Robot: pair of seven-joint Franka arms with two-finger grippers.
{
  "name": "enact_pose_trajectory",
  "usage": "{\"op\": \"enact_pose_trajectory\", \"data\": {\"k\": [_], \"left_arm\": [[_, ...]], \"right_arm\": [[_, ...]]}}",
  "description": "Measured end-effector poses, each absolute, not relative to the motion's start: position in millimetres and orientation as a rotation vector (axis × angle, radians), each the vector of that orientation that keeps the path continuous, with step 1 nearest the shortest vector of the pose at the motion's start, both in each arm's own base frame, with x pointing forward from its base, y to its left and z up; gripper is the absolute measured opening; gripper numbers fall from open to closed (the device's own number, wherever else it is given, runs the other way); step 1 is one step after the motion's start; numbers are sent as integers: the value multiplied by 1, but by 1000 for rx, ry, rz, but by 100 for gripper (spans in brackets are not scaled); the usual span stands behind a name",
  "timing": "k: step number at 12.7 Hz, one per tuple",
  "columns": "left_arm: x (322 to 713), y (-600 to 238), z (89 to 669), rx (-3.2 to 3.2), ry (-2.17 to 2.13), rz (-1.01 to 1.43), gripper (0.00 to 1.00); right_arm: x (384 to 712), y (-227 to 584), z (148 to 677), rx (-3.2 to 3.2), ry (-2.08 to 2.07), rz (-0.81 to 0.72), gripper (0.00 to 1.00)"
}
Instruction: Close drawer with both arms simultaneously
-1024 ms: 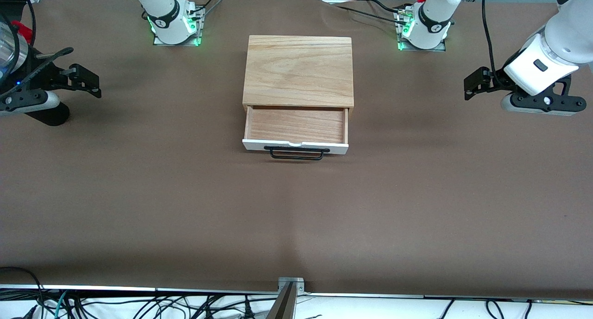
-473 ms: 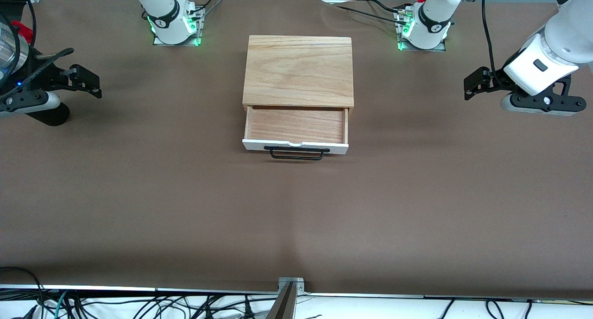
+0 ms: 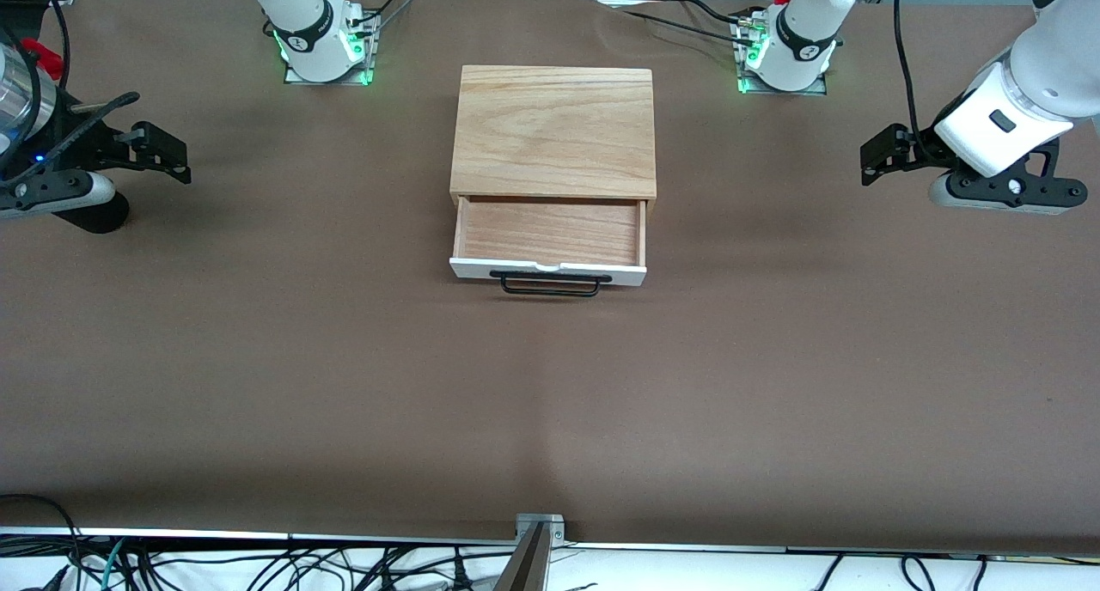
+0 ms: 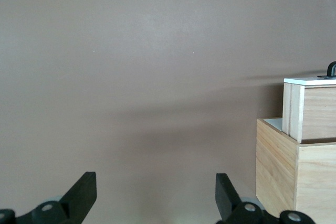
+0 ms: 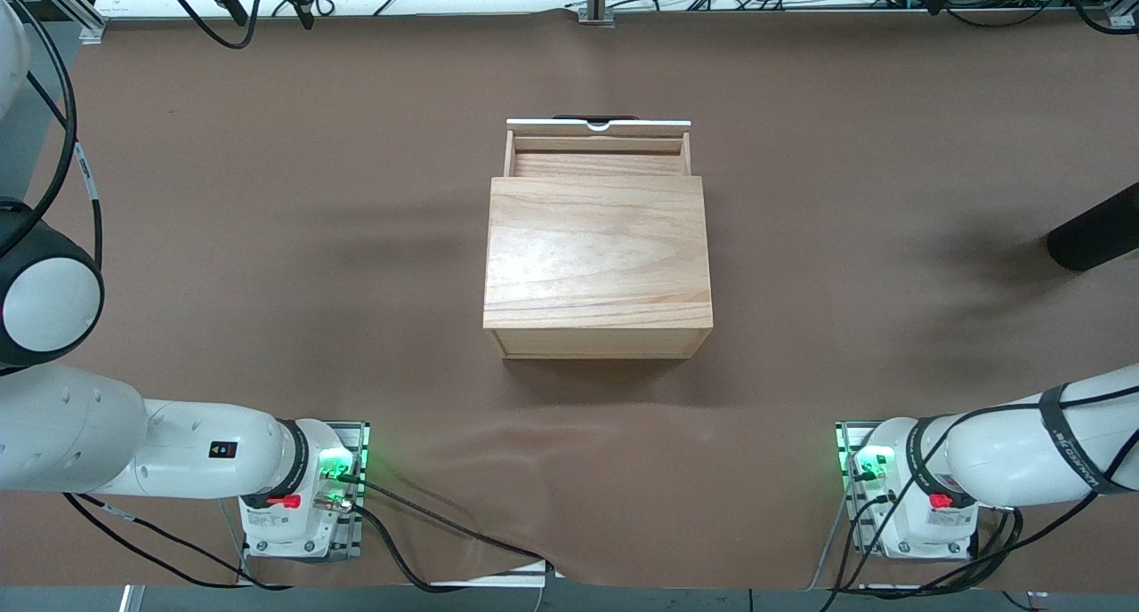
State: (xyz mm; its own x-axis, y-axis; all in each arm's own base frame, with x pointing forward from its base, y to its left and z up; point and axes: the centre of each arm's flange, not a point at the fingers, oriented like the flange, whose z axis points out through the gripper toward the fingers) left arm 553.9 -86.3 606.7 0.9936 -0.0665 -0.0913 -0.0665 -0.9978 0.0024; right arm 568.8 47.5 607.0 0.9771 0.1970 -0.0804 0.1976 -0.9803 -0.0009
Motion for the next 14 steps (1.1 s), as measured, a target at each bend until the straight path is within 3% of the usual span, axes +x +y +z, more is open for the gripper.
{"op": "enact_pose_trajectory", "data": {"k": [14], "left_arm": [[554,-86,607,-3136,104,144,100]], "right_arm": [[572,50,600,3130,314,-144,100]]}}
